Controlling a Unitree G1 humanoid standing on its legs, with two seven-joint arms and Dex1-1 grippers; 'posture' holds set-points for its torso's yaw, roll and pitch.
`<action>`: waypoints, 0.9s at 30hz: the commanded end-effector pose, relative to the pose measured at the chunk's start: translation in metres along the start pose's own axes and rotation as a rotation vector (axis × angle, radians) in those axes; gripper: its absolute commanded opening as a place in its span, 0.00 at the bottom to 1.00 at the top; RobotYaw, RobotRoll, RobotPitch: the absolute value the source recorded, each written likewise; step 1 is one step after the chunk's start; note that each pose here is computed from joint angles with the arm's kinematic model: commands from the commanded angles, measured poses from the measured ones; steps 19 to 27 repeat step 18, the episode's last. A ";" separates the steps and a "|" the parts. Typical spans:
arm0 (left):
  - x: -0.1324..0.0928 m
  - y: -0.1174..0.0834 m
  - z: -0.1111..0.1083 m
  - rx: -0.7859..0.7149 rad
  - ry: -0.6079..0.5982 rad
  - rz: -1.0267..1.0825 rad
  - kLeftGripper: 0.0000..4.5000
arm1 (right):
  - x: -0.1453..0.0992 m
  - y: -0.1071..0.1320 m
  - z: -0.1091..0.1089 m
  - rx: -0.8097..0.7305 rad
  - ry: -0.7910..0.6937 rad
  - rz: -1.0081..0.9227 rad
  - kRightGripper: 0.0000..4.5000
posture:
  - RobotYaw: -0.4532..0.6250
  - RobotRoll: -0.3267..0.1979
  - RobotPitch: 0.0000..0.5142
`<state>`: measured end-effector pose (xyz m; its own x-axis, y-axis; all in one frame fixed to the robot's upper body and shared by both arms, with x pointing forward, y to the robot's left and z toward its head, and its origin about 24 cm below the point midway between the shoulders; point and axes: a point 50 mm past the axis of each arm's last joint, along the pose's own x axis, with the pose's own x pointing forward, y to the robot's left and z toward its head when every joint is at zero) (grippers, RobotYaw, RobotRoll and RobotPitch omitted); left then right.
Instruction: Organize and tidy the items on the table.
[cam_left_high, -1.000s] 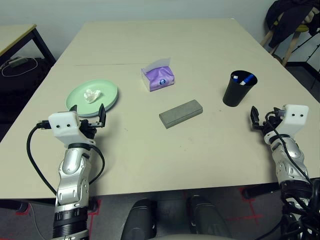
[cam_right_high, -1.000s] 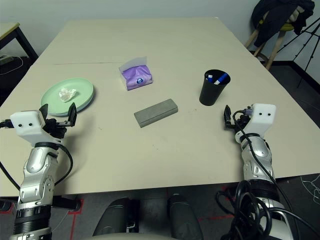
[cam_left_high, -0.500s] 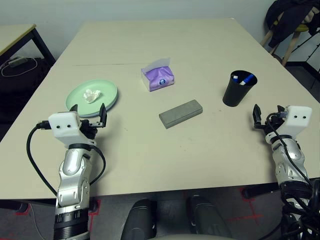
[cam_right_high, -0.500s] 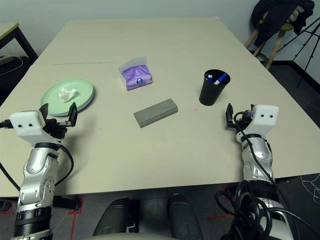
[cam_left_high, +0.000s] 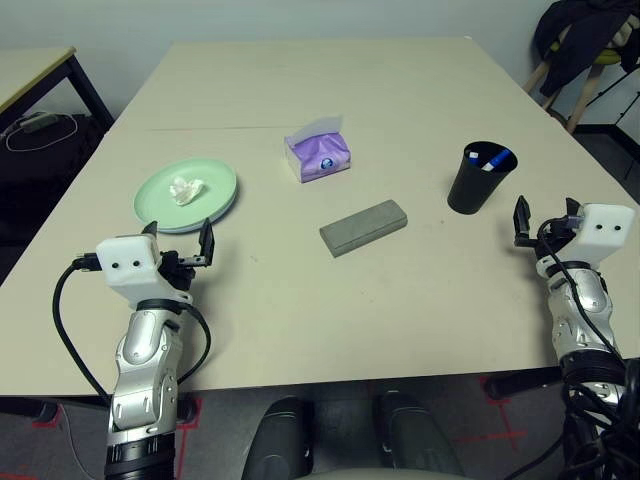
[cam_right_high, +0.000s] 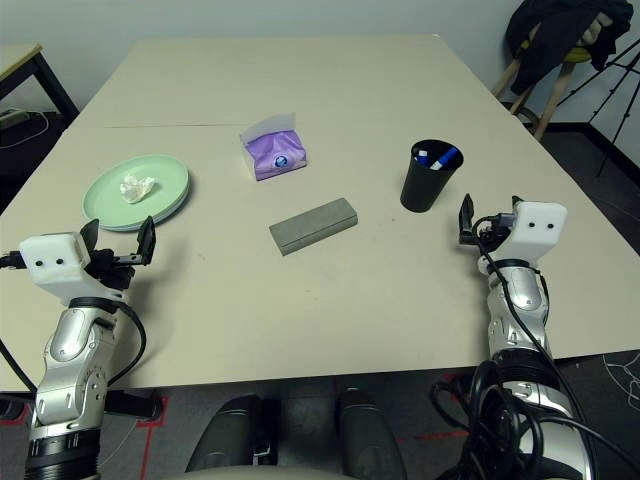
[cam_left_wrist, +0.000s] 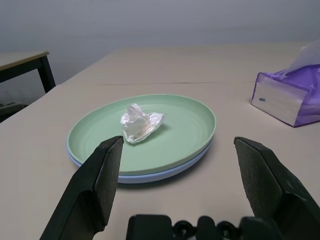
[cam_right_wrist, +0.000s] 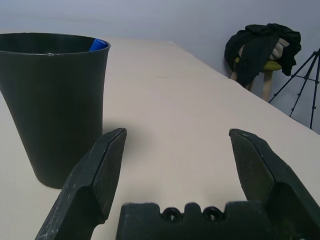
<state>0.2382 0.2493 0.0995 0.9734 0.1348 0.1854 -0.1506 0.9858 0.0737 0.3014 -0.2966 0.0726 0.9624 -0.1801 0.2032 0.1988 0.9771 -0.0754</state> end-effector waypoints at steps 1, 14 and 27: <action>0.001 -0.005 0.001 0.000 -0.003 -0.014 1.00 | -0.001 -0.004 -0.001 -0.006 -0.001 -0.008 1.00 | 0.47 0.62 0.14; 0.004 -0.006 0.001 0.002 -0.003 -0.018 1.00 | -0.001 -0.003 -0.002 -0.013 0.002 0.008 1.00 | 0.46 0.62 0.14; 0.004 -0.006 0.001 0.002 -0.003 -0.020 1.00 | -0.001 -0.002 -0.002 -0.011 0.001 0.012 1.00 | 0.46 0.62 0.15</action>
